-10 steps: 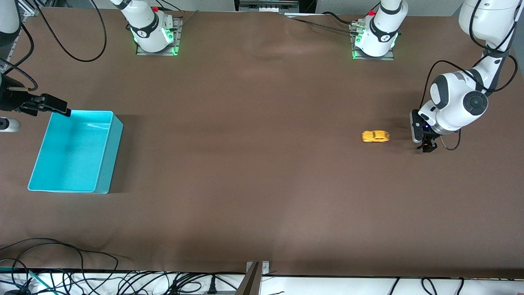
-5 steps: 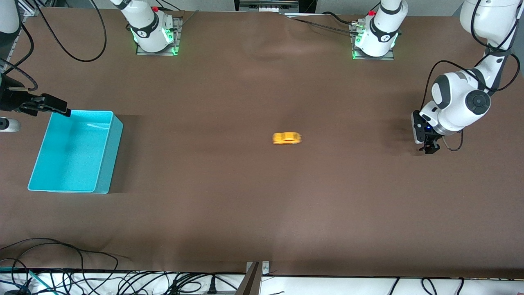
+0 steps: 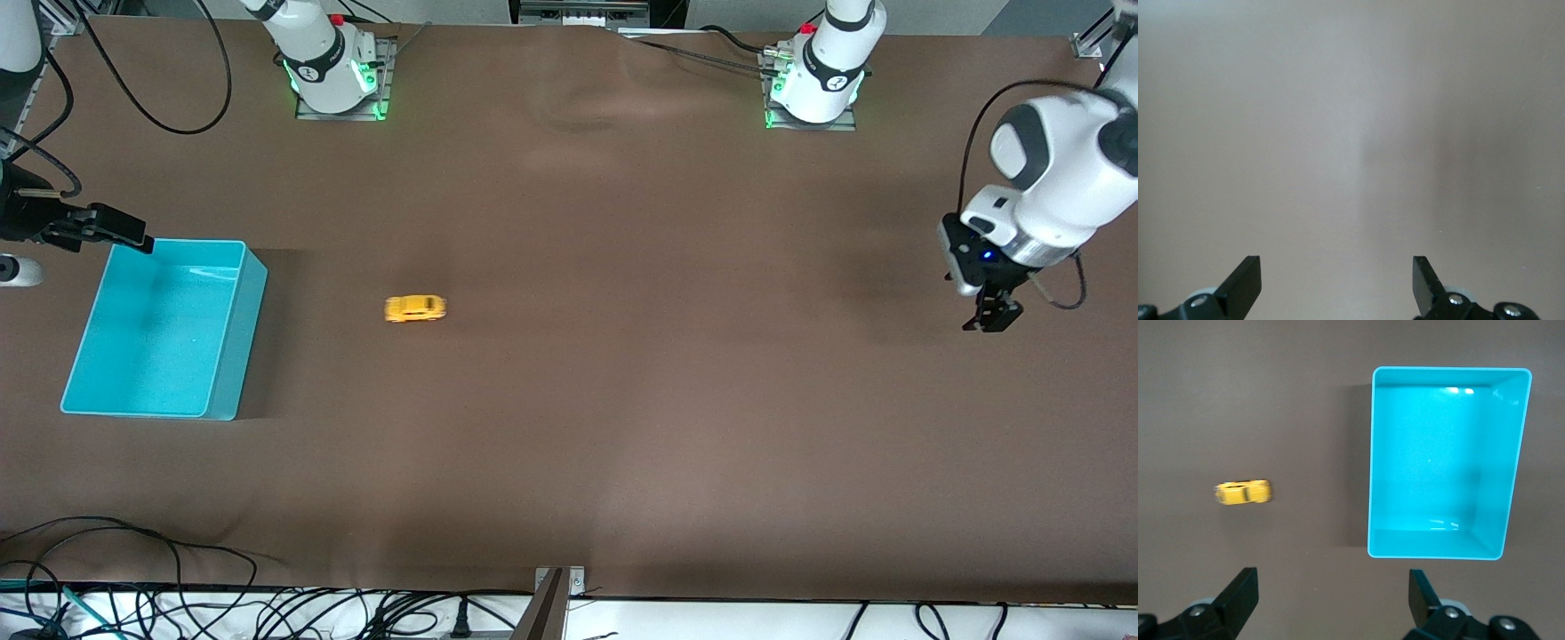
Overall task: Wind up and store yellow beetle car
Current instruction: 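Open the left gripper and lift away, letting the car roll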
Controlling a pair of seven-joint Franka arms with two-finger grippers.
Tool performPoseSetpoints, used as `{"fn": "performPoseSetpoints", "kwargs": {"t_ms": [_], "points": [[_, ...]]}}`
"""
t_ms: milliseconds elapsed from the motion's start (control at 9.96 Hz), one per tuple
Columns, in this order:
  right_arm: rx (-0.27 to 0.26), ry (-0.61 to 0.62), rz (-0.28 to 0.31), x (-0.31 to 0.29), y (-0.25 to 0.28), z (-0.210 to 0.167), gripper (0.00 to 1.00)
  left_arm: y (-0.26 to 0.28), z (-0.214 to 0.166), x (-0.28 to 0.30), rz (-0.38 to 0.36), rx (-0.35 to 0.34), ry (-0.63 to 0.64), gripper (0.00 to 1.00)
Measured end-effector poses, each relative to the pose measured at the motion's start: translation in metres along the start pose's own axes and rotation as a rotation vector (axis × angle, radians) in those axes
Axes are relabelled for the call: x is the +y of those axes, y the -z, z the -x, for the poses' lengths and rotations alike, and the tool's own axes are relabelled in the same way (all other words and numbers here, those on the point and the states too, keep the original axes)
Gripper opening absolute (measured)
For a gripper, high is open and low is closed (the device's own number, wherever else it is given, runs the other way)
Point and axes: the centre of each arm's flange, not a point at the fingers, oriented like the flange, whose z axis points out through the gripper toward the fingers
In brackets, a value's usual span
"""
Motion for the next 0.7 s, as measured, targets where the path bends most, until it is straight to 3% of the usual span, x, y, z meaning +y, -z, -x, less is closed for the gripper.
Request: {"fn": "performPoseSetpoints", "kwargs": {"t_ms": [301,703], "points": [[0.0,0.001,0.0,-0.001,0.0,0.0,1.0,0.134,-0.038,-0.031,-0.038,0.017,-0.021,1.0],[-0.007,0.023,0.0,-0.01,-0.003,-0.001,1.0,0.209,-0.061,-0.04,0.024,0.012,0.282,1.0]]}}
